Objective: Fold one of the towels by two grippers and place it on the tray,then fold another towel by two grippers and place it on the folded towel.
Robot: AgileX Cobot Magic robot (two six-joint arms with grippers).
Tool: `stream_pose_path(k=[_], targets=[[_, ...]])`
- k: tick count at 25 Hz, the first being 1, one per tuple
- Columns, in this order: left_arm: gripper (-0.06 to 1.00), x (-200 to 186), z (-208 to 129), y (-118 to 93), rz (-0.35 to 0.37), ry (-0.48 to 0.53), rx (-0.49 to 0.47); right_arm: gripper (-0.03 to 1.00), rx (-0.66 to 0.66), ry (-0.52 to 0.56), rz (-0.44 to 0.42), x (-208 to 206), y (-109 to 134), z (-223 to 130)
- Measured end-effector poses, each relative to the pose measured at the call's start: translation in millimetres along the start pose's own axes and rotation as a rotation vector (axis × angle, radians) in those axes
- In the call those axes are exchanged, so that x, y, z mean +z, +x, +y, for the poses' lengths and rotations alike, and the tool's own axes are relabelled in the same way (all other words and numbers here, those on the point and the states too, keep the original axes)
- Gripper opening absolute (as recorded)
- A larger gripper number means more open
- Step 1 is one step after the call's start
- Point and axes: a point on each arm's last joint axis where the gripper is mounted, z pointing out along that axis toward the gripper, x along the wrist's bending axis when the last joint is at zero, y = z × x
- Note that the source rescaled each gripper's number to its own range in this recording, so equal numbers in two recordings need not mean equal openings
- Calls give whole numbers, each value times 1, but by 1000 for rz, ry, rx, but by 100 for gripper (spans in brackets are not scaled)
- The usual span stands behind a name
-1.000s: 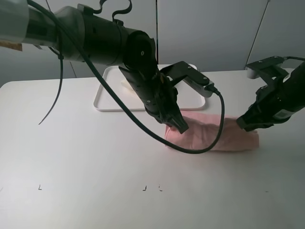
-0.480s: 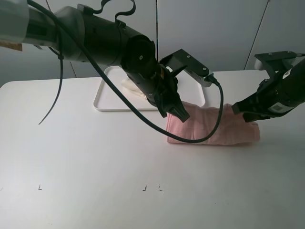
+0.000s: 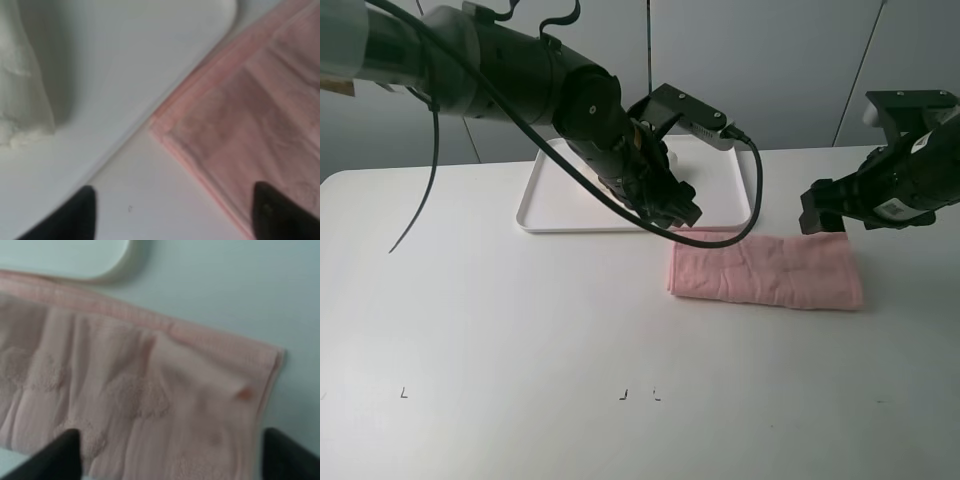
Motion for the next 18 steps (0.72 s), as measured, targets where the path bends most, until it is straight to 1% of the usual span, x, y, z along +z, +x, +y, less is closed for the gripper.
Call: stream_pose_path(k=[2,4,6,8,10,11,12,13,15,18], targets=[[98,0,0,3,5,0,-11,99,14,-9,0,0,0,1],[99,0,-1,3,5,10,-29,100,55,-10,-1,0,-1,1],[99,0,-3,3,9,50,-62,100,121,10,-10,0,-6,1],[99,0,-1,6,12,112,-113,100,189,82,-31,4,-18,1],[99,7,1,11,18,189,-146,100,235,201,-49,10,-30,-1],[99,9,5,14,20,213,-163,100,249,263,-54,13,-36,-3],[99,14,5,15,20,252,-176,100,249,303,-55,16,-40,-3],[99,18,5,17,22,287,-188,100,245,329,-55,16,-42,-4],[99,20,8,16,8,313,-208,100,233,348,-52,18,-43,-5],[99,17,15,14,-21,297,-239,100,226,342,-51,18,-45,-2]])
